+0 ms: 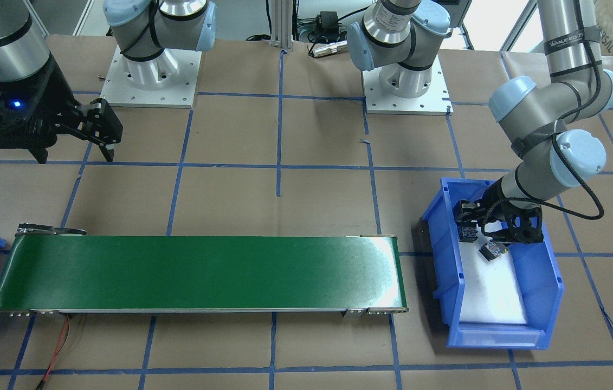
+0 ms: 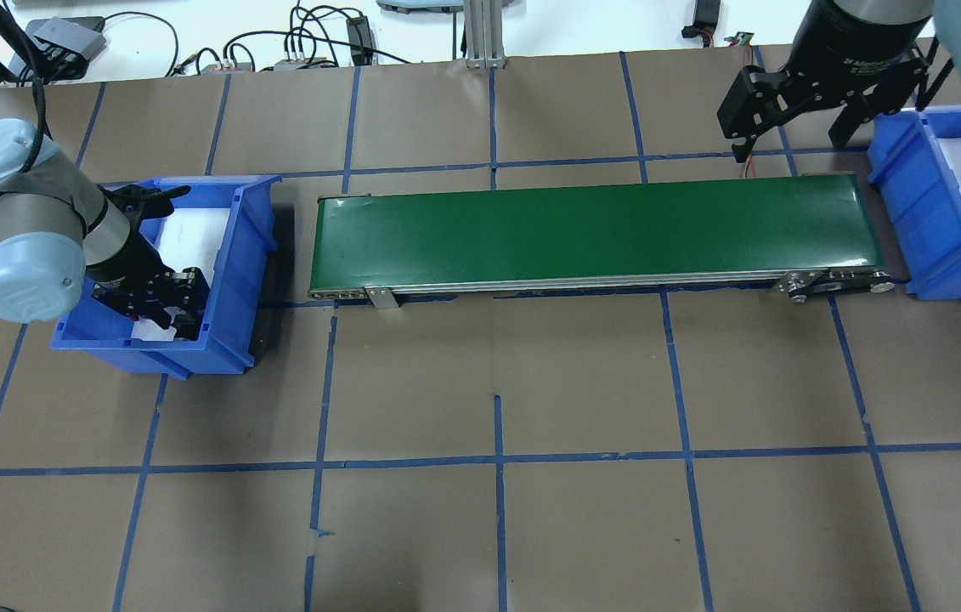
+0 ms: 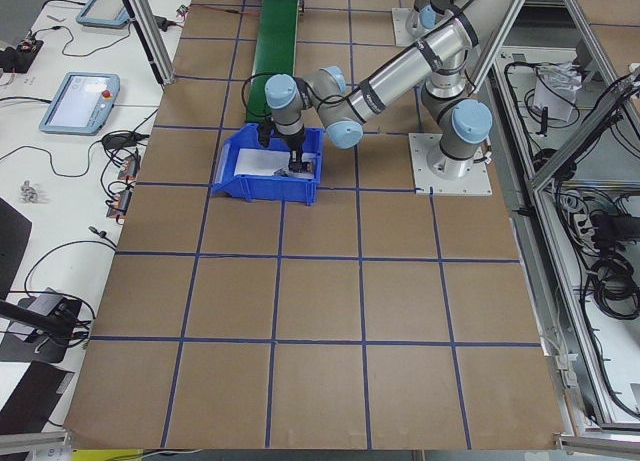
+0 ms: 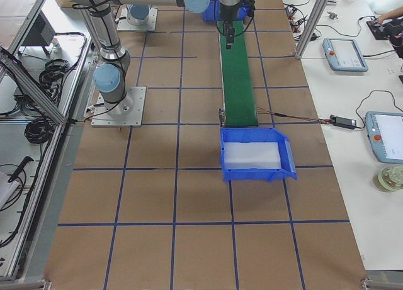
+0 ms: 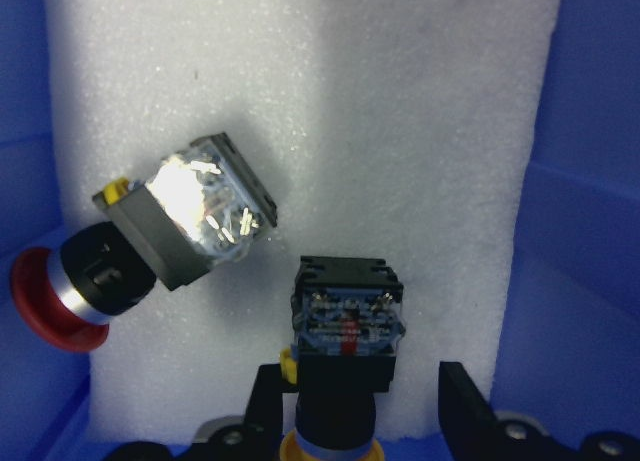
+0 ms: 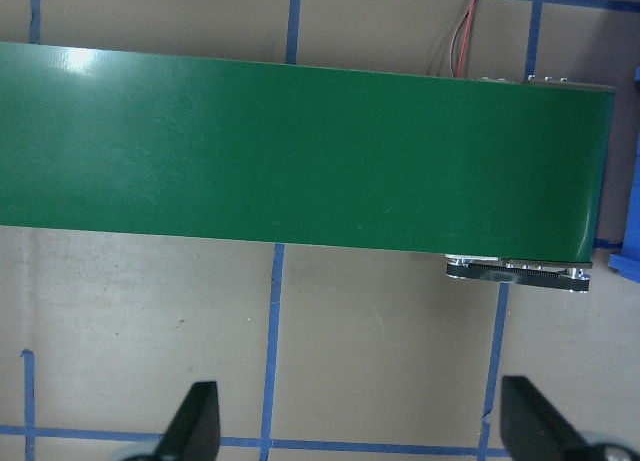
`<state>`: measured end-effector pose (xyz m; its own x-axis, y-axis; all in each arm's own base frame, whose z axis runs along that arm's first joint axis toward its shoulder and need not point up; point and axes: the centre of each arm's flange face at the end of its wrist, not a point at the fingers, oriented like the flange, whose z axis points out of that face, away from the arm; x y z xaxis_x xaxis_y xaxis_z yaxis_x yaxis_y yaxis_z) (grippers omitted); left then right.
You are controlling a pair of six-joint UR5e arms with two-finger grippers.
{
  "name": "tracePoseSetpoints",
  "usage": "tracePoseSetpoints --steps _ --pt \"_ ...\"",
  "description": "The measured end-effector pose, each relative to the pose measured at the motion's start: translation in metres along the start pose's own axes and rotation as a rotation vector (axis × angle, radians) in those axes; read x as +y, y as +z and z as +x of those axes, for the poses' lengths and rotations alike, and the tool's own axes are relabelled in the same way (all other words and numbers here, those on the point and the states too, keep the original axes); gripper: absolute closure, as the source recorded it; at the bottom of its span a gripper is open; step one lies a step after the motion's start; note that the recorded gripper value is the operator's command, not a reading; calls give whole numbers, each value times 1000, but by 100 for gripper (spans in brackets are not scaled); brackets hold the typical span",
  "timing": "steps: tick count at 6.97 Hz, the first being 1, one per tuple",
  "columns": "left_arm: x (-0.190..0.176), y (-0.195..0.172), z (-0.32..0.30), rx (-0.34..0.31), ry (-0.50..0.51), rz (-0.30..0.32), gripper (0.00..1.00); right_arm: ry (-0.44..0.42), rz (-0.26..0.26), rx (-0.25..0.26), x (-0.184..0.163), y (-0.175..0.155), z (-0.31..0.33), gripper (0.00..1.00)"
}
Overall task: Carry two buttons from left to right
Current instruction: 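Close the left gripper on the yellow-capped button switch, then lift the yellow button and carry it with the left gripper to the belt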
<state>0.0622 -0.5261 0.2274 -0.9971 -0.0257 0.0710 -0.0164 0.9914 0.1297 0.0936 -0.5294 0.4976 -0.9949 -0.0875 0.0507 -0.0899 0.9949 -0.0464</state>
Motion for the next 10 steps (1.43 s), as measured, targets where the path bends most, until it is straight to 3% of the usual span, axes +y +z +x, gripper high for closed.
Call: tracePoseSetpoints --steps 4,5,7,8,10 --pt "-5 8 -5 -2 2 6 38 -1 11 4 1 -4 -1 0" --pt "-5 8 -5 -3 2 9 50 0 13 4 2 -4 -1 0" --pt "-6 8 -5 -4 0 11 85 0 18 5 4 -8 -1 0" --pt "-6 8 -5 -4 -5 12 90 0 20 5 4 -8 -1 0" --pt "-6 -4 -5 -15 -12 31 90 0 17 4 4 -7 -1 0"
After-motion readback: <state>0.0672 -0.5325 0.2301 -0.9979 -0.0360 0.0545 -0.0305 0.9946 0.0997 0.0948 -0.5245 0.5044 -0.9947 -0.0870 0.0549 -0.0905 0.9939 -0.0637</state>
